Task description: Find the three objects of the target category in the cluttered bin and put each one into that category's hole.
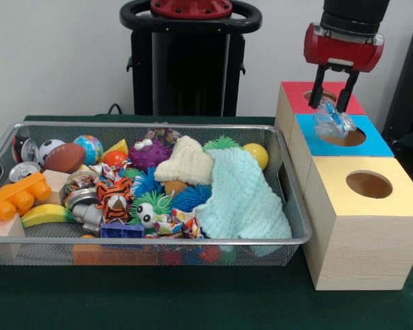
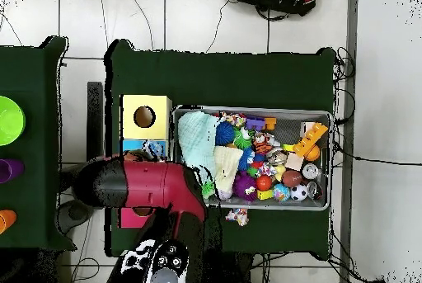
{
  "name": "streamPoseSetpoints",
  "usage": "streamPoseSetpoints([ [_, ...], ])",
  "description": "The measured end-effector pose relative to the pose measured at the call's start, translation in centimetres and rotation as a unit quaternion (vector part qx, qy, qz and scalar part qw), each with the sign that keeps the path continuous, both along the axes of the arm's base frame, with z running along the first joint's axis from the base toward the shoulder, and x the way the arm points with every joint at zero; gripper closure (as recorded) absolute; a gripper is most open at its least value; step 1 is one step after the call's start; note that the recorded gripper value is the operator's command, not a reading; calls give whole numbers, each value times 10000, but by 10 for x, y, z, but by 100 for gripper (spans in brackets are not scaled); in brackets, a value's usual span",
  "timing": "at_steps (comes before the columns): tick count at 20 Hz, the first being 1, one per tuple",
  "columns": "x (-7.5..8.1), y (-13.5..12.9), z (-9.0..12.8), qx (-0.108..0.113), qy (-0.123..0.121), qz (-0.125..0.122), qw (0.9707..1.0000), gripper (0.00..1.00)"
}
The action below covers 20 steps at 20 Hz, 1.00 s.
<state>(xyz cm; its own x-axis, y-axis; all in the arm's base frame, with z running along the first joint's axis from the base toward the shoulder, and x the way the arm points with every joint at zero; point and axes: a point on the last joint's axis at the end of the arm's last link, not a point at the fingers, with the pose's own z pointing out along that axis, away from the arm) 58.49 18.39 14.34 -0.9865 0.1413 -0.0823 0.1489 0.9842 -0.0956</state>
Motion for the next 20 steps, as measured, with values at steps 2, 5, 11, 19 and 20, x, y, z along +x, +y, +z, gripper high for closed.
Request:
streamPoseSetpoints([
  [2, 1, 1, 2, -10, -22, -2, 10000, 100],
  [5, 0, 4, 3, -8, -33, -11, 10000, 100],
  [11, -1, 10, 4, 2, -41, 11, 10000, 100],
  [19, -5, 11, 3, -65, -27, 32, 10000, 0],
  [20, -5, 10, 3, -69, -27, 31, 10000, 0],
])
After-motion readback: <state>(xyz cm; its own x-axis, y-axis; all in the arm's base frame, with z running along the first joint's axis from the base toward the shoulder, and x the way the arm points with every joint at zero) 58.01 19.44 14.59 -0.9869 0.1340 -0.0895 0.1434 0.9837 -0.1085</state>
